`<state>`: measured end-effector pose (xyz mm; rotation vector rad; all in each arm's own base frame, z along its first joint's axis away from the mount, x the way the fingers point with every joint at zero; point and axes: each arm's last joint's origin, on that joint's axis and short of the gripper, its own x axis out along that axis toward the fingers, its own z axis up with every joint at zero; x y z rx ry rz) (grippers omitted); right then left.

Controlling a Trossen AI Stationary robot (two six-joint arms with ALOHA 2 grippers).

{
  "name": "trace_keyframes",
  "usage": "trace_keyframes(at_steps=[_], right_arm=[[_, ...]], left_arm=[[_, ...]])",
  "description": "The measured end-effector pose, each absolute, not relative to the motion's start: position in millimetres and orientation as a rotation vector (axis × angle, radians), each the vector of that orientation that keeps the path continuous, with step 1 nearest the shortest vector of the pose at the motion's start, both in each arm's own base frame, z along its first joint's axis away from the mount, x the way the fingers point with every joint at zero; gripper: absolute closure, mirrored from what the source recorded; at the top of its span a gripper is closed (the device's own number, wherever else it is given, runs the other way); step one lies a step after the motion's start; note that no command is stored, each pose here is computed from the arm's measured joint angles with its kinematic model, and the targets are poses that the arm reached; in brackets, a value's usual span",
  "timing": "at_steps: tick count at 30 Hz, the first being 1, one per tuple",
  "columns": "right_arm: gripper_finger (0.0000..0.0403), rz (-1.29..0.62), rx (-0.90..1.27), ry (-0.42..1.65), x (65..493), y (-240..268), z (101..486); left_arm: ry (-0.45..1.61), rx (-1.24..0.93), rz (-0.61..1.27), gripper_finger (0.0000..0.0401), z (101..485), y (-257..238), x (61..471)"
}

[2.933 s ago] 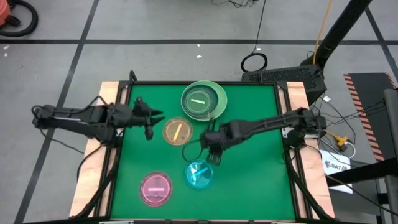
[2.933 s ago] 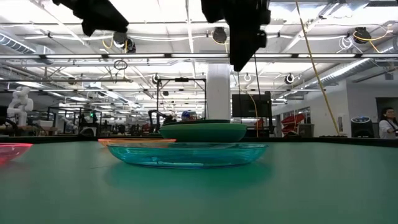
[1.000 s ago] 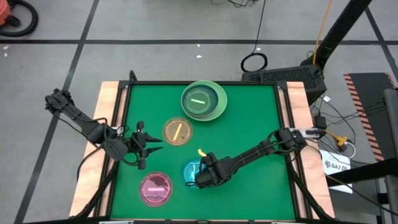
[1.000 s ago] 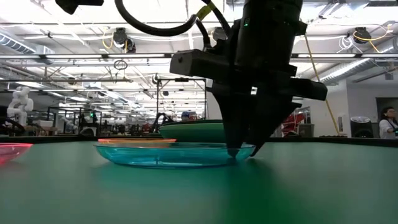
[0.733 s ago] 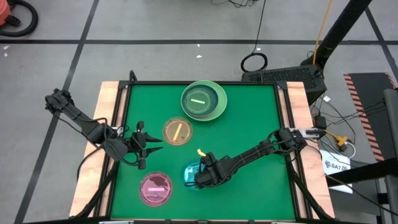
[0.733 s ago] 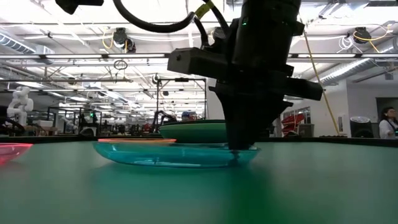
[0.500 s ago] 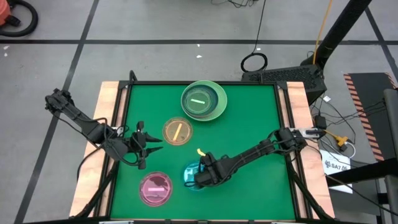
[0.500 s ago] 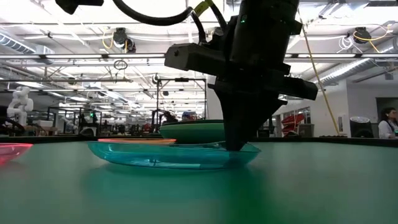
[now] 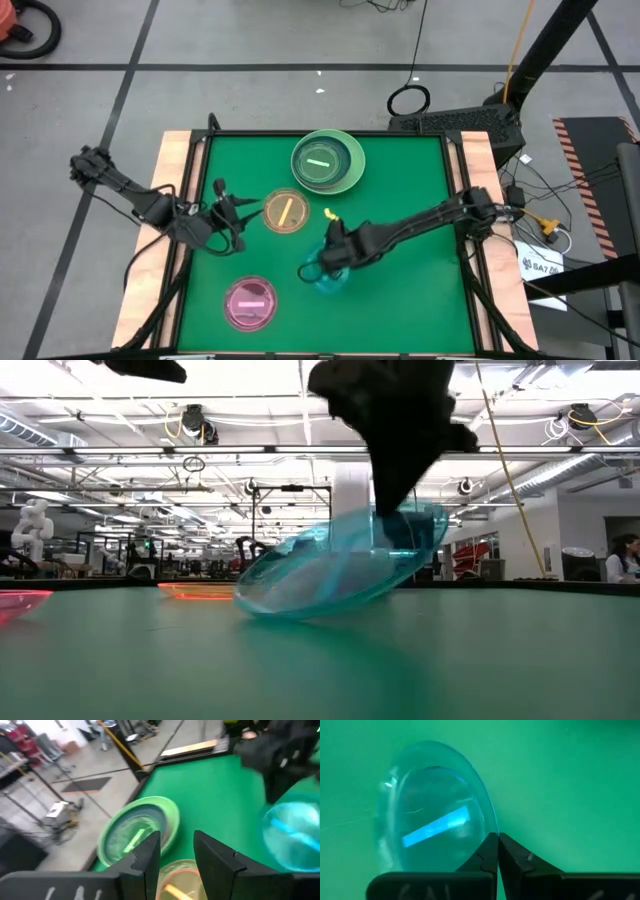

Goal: Stack plastic plates
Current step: Stack the blue transparent plate on top of the green transparent plate

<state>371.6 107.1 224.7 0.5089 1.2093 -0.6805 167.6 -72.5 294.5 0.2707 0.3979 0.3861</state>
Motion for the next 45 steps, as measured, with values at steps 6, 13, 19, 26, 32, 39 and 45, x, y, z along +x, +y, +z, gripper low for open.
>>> trace_keyframes(at_steps=[6,13,19,26,32,39,45], right_arm=[[0.0402,-0.558,0.470,1.224,359.1,70.7,265.1],[0.0402,-0.432,0.496,1.197,343.7,29.5,301.7],[0.0402,-0.380,0.516,1.163,331.6,-3.8,321.2],[0.0403,-0.372,0.545,1.141,322.3,-60.4,326.6],[0.0403,-0.427,0.568,1.103,305.2,-128.3,325.2],[0.0403,-0.530,0.586,0.875,293.6,-221.5,313.7],[0.0403,-0.464,0.686,0.748,306.7,-272.8,275.6]], left_arm=[[0.440,0.333,0.470,0.0278,292.3,-60.1,170.1],[0.461,0.416,0.715,0.0278,289.6,-45.5,166.1],[0.454,0.423,0.724,0.0278,293.3,-42.1,162.5],[0.404,0.414,0.739,0.0278,305.2,-36.2,152.0],[0.375,0.424,0.799,0.0278,312.4,-30.5,141.2],[0.381,0.453,0.835,0.0278,316.6,-24.3,140.1],[0.369,0.465,0.861,0.0278,321.8,-20.8,143.3]])
